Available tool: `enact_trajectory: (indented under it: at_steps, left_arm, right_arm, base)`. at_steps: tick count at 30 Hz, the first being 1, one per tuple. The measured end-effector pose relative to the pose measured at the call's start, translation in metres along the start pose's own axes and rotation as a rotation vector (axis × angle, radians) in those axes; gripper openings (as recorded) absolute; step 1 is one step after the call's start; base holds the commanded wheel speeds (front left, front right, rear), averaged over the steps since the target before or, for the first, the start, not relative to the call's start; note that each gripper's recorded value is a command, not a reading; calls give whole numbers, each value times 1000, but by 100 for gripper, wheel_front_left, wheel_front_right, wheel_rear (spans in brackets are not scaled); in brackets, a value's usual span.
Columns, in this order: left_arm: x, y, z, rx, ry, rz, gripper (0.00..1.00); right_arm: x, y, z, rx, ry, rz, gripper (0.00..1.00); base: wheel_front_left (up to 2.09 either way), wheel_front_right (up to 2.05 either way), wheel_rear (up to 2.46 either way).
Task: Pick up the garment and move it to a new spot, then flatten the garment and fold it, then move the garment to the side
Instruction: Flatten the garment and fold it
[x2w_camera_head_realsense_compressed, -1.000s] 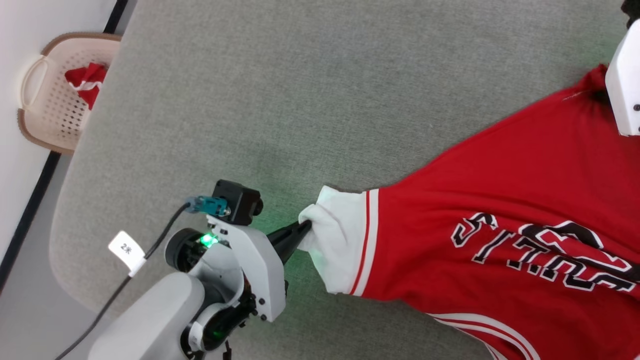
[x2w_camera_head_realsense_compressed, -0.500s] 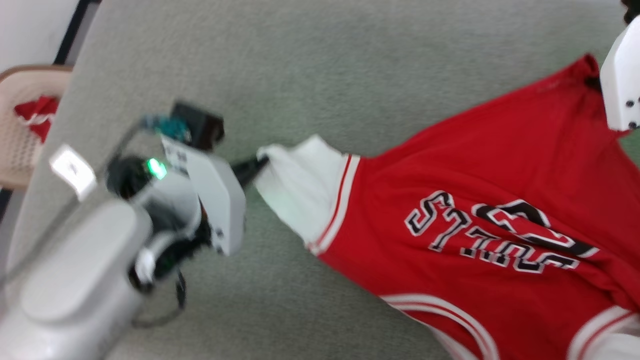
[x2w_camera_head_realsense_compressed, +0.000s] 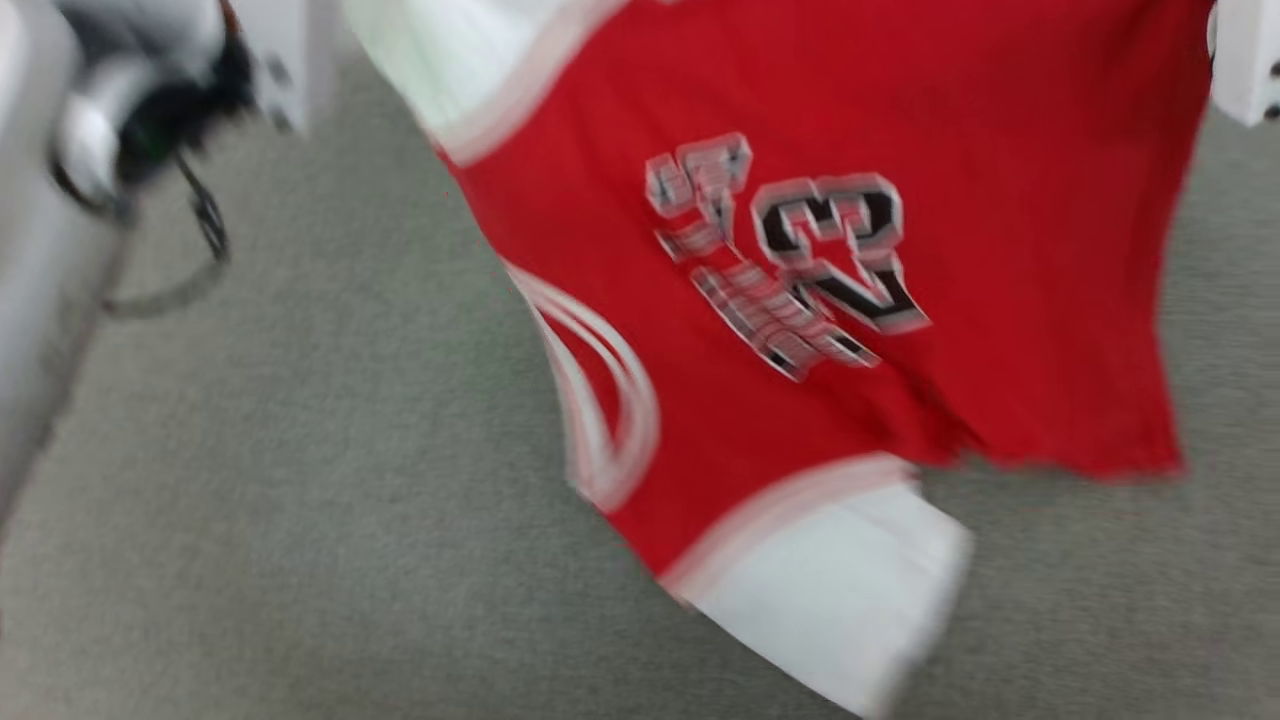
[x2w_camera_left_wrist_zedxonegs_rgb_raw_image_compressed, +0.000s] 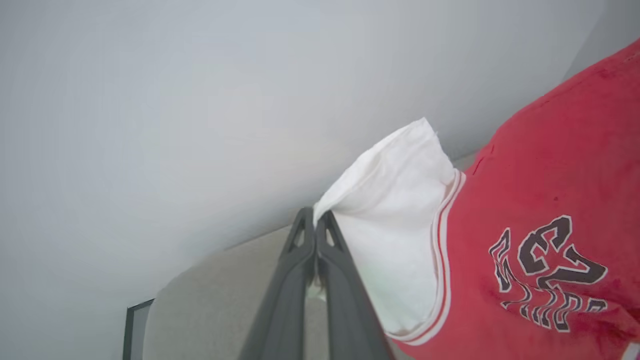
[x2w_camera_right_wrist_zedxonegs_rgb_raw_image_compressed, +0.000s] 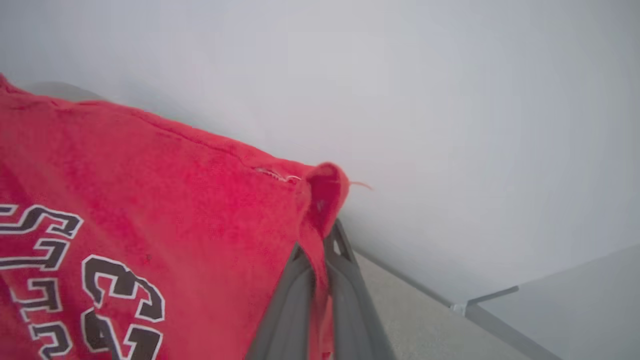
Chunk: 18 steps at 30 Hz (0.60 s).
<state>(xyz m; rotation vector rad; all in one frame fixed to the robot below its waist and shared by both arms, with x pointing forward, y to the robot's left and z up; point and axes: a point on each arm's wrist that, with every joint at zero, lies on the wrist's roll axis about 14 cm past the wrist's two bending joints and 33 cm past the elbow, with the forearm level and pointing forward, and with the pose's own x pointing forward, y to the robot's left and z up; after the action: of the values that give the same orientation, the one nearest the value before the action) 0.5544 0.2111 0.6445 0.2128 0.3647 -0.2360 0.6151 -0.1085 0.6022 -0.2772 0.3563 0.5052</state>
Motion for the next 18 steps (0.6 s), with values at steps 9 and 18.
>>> enact_trajectory:
  at_steps: [9,18]
  left_arm:
    - [-29,12,123,110,-249,84,0]
    - [-35,13,172,125,-365,94,0]
  right_arm:
    - [-76,-10,92,-99,-271,-66,0]
    - [-106,-31,119,-74,-357,-116,0]
  base:
    - [0,0,0]
    - [0,0,0]
